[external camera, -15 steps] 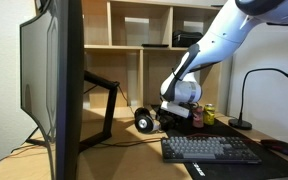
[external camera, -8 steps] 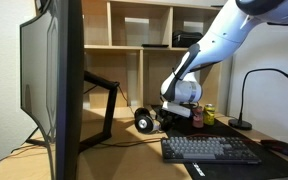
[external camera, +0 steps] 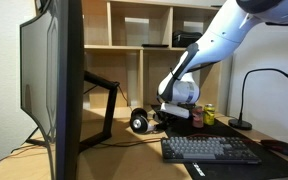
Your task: Hang the headsets on the back of the monitor
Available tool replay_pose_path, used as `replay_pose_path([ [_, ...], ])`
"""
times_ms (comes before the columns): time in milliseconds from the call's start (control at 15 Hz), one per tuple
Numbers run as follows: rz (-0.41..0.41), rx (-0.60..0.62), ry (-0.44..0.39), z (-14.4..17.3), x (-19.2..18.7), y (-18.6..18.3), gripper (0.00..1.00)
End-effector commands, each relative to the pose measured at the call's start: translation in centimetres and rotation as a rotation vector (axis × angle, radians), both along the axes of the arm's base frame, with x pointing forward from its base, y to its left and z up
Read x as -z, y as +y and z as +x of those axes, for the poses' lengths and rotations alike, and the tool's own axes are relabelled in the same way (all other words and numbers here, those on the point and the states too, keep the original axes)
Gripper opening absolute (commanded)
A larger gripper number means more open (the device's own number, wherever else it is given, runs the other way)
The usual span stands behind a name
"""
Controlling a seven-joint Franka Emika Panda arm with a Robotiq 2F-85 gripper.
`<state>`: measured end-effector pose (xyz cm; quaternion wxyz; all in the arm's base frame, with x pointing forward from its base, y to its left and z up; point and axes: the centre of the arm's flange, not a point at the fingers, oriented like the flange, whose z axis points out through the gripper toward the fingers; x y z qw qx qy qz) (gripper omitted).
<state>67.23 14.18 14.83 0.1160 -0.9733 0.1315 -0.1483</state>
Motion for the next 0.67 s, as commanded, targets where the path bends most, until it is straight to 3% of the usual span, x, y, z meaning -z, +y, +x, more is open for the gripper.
replay_pose_path([
  [0, -0.025, -0.091, -0.038, -1.9, -3.3, 0.6, 0.04],
  [400, -0.115, -0.158, -0.209, -1.4, -12.0, 1.0, 0.04],
  [600, -0.235, -0.215, -0.325, -1.8, -16.7, 0.6, 0.04],
])
